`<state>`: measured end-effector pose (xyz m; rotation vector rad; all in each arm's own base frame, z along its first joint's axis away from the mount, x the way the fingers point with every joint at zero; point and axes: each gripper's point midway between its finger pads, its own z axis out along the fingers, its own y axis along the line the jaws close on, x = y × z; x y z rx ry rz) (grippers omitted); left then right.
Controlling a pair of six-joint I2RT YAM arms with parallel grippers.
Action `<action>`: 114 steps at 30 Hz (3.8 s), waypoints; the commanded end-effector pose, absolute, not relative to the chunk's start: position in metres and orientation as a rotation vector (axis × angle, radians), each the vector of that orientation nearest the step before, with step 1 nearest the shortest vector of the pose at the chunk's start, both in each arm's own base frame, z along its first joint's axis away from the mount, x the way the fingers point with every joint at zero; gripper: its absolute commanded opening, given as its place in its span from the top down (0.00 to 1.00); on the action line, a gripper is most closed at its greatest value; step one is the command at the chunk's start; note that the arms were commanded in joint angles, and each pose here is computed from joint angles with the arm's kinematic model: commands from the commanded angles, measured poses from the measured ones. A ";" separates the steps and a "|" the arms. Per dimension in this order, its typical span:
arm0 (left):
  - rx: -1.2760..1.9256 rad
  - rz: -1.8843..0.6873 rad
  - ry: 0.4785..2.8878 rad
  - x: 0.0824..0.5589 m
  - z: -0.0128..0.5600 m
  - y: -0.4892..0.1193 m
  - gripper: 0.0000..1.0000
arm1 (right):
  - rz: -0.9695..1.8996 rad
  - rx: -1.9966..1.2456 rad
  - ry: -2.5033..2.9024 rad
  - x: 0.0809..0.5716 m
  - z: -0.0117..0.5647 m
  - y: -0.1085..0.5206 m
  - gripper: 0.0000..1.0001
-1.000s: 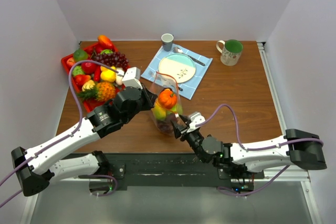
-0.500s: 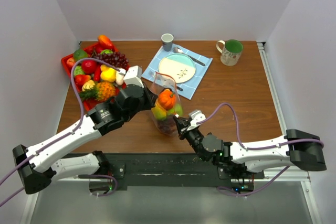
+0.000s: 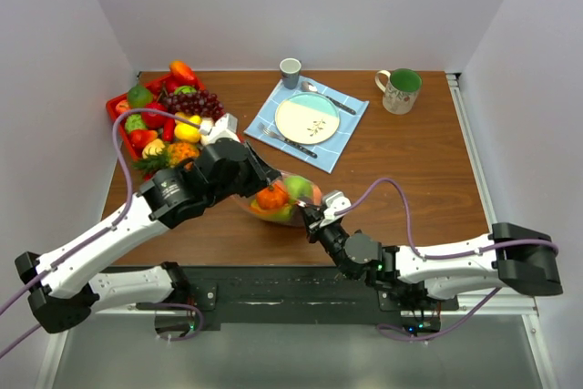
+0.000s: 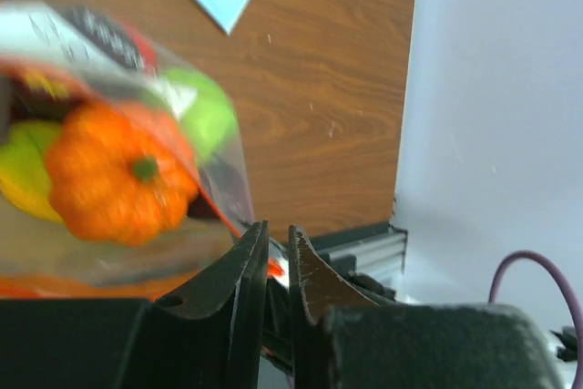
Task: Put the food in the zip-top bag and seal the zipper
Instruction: Zip the zipper food storage bag at the center of the board.
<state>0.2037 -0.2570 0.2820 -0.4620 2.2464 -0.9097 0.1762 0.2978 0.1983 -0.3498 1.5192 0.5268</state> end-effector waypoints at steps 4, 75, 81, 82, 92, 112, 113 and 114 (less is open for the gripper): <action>-0.597 -1.050 2.390 0.161 0.263 -0.300 0.76 | 0.579 -0.284 1.485 0.179 0.225 0.308 1.00; -0.935 -0.895 2.244 0.193 0.224 -0.272 0.95 | 0.592 -0.308 1.519 0.173 0.214 0.306 1.00; -0.922 -0.812 2.211 0.213 0.228 -0.251 0.97 | 0.583 -0.301 1.524 0.173 0.213 0.300 1.00; -0.916 -0.795 2.204 0.216 0.229 -0.248 0.97 | 0.583 -0.299 1.524 0.173 0.213 0.300 1.00; -0.876 -0.691 2.137 0.236 0.246 -0.225 0.98 | 0.579 -0.280 1.538 0.174 0.208 0.293 1.00; -0.913 -0.531 2.017 0.301 0.260 -0.166 0.99 | 0.568 -0.234 1.570 0.173 0.199 0.271 1.00; -0.912 -0.529 2.014 0.303 0.261 -0.165 0.99 | 0.564 -0.225 1.569 0.174 0.201 0.269 1.00; -0.914 -0.519 2.014 0.306 0.260 -0.164 0.99 | 0.560 -0.227 1.572 0.174 0.200 0.268 1.00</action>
